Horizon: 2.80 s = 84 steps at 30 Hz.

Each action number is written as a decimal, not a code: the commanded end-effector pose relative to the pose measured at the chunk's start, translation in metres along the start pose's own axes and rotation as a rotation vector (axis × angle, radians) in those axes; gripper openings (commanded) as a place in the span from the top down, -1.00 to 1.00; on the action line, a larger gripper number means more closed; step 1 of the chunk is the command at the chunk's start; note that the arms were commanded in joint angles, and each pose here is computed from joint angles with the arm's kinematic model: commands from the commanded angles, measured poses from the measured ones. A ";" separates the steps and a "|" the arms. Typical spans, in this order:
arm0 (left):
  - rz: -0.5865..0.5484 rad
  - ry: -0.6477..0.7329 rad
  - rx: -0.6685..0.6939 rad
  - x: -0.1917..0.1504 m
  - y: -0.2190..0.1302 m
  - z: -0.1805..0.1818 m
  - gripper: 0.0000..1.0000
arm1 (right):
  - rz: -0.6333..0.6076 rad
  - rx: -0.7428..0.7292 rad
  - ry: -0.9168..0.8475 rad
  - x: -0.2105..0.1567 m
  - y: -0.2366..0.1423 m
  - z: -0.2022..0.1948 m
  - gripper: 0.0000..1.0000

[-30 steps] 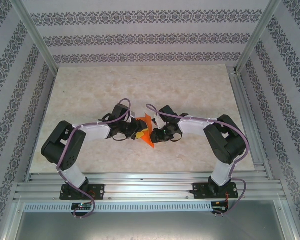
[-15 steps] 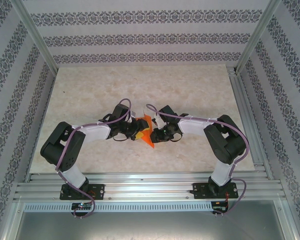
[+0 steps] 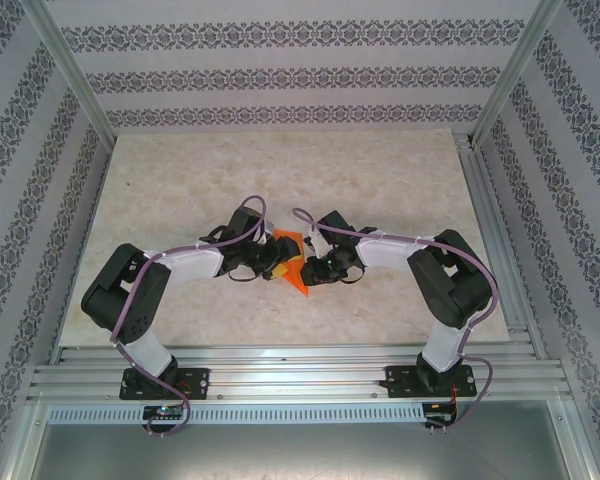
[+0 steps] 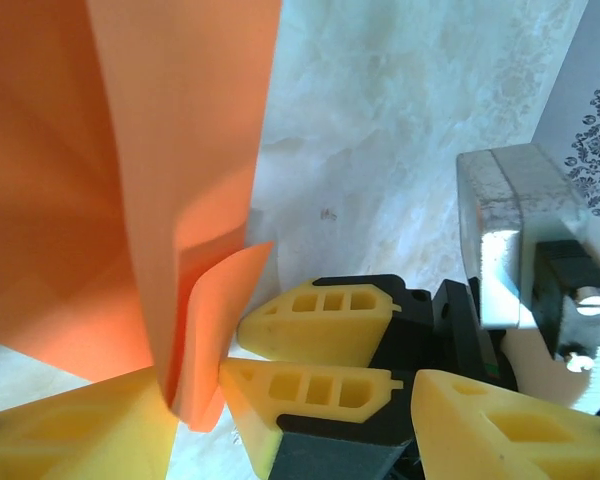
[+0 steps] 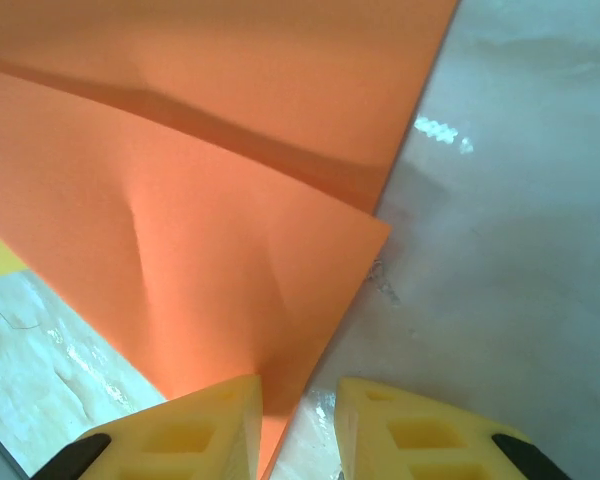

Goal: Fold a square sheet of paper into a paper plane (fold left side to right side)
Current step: Fourth fold the wing at the center of the table.

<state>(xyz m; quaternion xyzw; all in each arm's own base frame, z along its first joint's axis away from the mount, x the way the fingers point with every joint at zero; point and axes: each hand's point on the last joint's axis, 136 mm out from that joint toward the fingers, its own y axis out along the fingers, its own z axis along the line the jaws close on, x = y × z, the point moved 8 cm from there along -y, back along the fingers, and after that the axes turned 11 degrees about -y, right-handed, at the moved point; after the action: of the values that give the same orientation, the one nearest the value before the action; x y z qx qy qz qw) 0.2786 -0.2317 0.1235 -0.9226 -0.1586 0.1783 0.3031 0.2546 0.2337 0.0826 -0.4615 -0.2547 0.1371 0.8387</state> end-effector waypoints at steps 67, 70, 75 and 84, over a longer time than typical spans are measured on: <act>-0.096 0.005 0.272 0.009 0.003 -0.001 1.00 | -0.146 0.150 0.086 0.027 -0.007 0.002 0.81; -0.100 -0.006 0.275 0.009 0.003 0.000 1.00 | -0.148 0.142 0.089 0.031 -0.003 -0.001 0.80; -0.097 -0.018 0.276 0.010 0.004 0.000 1.00 | -0.147 0.115 0.092 0.037 0.004 -0.010 0.79; -0.097 -0.049 0.265 0.011 0.007 -0.002 1.00 | -0.101 0.093 0.105 0.028 0.021 -0.022 0.78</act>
<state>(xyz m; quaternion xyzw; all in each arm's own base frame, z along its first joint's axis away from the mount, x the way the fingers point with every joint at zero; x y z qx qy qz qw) 0.2865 -0.2275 0.1149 -0.8622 -0.1801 0.1961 0.4310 0.2866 0.2459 0.0742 -0.4038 -0.2250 0.0791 0.8832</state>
